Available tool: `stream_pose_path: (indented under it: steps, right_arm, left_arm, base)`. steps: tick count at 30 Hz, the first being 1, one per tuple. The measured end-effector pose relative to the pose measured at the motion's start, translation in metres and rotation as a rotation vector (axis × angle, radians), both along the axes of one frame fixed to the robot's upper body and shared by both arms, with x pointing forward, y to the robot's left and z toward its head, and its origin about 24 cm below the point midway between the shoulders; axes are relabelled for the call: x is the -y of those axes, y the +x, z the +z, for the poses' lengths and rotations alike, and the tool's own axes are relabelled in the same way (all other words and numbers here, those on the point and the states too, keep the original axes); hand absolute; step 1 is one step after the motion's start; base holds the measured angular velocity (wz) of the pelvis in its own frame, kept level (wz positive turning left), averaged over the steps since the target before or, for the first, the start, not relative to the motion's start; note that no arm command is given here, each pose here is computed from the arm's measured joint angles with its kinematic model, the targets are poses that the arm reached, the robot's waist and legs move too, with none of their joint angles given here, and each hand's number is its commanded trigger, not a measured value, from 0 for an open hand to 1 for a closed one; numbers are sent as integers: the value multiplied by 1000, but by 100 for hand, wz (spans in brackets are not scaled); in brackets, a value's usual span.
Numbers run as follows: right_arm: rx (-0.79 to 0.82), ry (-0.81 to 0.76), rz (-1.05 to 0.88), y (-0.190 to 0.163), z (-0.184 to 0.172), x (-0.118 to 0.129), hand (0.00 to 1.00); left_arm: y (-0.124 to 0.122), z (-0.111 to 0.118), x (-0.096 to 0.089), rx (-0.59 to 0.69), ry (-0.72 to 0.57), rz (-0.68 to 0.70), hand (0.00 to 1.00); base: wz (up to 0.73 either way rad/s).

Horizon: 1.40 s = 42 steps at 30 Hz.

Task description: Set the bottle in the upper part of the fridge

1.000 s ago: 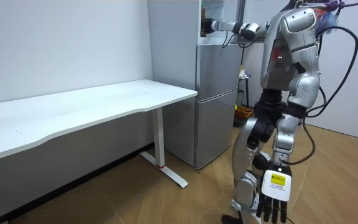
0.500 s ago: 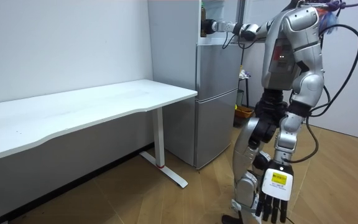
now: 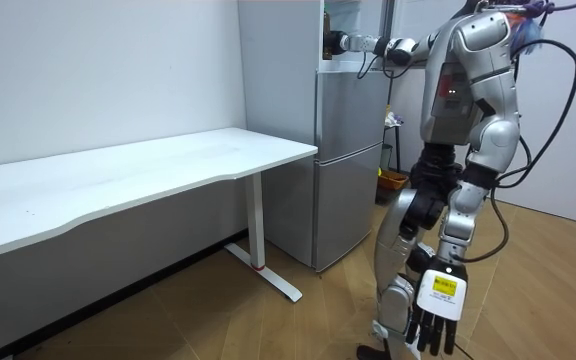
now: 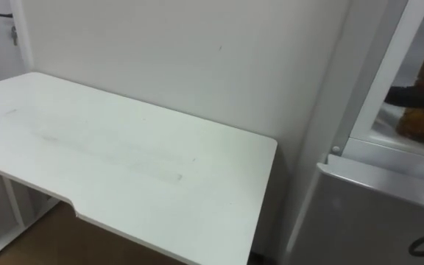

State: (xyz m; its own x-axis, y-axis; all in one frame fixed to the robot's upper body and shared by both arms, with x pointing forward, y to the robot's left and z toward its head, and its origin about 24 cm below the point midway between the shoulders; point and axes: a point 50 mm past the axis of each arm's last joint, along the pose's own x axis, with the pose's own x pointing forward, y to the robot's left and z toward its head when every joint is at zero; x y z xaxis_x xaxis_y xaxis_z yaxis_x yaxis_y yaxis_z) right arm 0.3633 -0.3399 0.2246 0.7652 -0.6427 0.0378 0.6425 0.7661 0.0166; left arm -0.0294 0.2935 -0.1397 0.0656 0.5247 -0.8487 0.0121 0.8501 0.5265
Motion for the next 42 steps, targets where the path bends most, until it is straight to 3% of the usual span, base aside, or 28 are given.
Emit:
stream_pose_path:
  steps: [42]
  right_arm:
    - [48,-18,213,4,12,-11,0]
  left_arm:
    - [2,-2,2,-1,-31,13,0]
  base:
    - [-1]
